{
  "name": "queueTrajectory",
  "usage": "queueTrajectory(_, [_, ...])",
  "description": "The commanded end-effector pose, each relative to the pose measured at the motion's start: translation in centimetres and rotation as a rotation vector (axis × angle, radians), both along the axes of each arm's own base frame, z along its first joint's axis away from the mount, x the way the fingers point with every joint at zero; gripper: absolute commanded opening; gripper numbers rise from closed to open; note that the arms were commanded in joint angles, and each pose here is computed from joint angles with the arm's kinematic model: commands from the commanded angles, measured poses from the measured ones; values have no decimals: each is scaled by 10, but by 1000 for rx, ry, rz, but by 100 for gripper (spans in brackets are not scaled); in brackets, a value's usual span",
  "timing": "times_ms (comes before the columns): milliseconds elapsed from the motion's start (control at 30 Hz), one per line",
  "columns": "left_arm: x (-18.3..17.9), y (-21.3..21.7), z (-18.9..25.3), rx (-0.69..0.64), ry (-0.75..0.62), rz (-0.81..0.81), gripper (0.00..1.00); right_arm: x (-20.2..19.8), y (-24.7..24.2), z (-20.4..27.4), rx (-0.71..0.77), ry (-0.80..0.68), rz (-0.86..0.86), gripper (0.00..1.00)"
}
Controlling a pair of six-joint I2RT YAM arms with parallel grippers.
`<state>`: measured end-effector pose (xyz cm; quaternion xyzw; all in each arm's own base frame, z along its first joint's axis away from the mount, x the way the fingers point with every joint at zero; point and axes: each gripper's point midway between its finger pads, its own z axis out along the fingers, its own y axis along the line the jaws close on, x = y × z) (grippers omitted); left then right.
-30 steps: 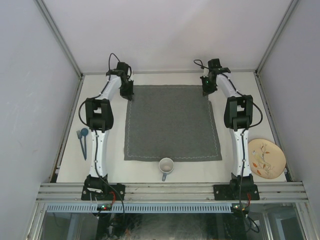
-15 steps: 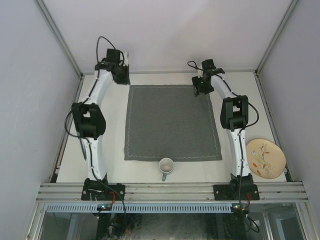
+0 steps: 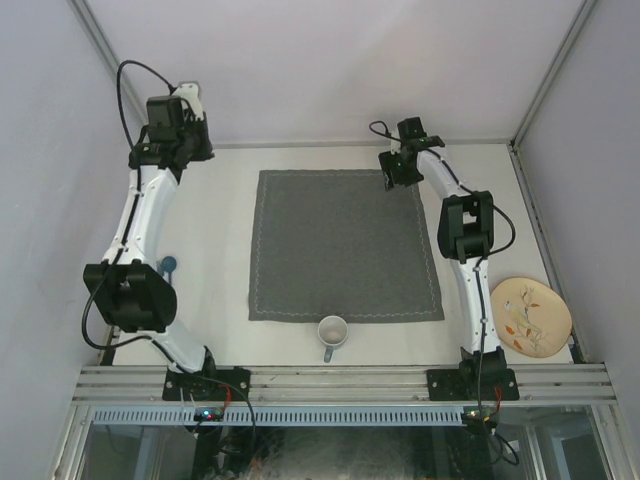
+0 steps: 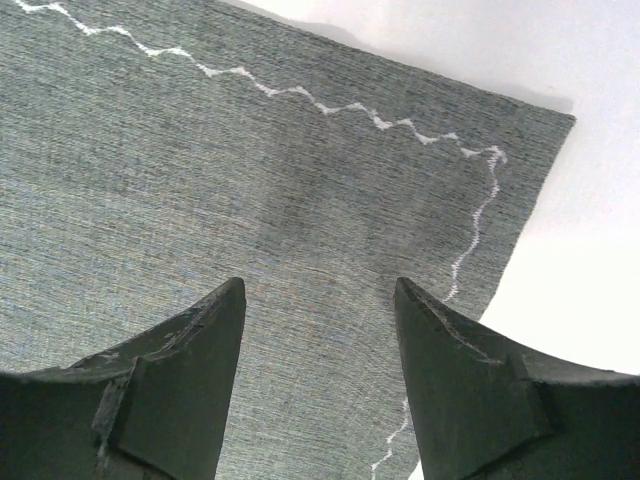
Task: Set the dinner table for one person
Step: Flatten out the napkin at the center of the board.
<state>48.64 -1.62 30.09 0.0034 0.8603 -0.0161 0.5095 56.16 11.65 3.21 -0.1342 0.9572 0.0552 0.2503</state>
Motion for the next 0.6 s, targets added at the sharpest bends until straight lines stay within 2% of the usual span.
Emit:
queueTrajectory(0, [-16, 31, 8, 51, -35, 54, 30, 16, -9, 23, -20, -71, -20, 61])
queueTrajectory(100, [-18, 24, -18, 32, 48, 2, 34, 15, -12, 26, -36, -71, -18, 61])
queueTrajectory(233, [-10, -10, -71, -74, 203, -83, 41, 5, -14, 50, -19, -86, -11, 61])
queueTrajectory(333, [1, -36, -102, -15, 244, -121, 49, -2, -12, 95, 39, -195, 21, 63])
queueTrajectory(433, [11, -69, -119, 13, 242, -176, 52, -10, -12, 140, 42, -297, 53, 71])
queueTrajectory(567, [17, -100, -141, 6, 313, -204, 52, -21, -25, 158, -3, -275, 26, 72])
